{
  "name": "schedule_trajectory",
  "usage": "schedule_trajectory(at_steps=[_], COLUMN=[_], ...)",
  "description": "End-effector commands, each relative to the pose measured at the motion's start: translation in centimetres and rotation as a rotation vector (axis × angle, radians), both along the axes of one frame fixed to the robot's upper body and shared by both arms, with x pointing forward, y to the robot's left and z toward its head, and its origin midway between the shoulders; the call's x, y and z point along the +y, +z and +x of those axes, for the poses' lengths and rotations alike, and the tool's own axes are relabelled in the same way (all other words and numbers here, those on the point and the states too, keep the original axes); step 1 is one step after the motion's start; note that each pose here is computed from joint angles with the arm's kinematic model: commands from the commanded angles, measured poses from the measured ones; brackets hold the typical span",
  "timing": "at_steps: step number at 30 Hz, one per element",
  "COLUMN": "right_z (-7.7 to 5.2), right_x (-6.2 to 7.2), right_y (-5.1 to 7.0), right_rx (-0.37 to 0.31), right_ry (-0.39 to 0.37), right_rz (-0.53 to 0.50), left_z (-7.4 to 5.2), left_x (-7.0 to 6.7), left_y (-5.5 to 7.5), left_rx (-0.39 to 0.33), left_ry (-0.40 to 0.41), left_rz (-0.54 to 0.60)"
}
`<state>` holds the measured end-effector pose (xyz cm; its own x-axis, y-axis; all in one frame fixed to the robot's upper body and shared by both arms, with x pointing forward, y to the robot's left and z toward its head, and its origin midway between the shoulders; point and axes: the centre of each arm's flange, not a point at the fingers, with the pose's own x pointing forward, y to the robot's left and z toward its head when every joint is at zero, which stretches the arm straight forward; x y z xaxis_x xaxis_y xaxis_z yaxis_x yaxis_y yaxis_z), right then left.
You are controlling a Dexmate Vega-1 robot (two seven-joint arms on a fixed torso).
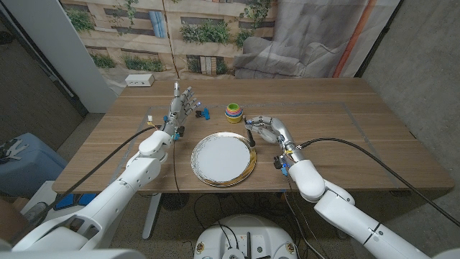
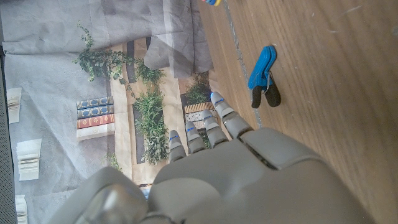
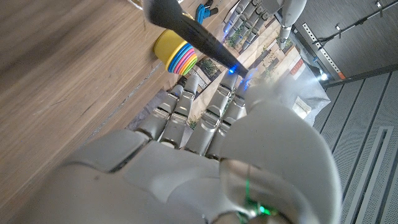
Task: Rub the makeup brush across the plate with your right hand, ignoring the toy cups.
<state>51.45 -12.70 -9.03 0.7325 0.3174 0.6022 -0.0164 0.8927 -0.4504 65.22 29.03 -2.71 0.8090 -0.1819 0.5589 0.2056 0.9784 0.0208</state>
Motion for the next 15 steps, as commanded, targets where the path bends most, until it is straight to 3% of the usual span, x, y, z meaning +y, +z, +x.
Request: schedule_trajectory(at_steps=[1, 8, 15], right_z=[0.4, 0.8, 1.2], right_x=[2.5, 3.9, 4.3], right_y=[-0.8, -0.8, -1.2], right_rx=[-0.004, -0.021, -0.029], right_ry=[-0.014, -0.011, -0.011], right_rz=[0.007, -0.002, -0.024], left_z=[0.0, 0.0, 0.0], left_x=[0.0, 0.0, 0.0], left_y=[0.0, 0.0, 0.0], left_rx=[0.000, 0.000, 0.000], left_ry=[0.001, 0.000, -0.001], left_rz=[-0.001, -0.001, 0.000])
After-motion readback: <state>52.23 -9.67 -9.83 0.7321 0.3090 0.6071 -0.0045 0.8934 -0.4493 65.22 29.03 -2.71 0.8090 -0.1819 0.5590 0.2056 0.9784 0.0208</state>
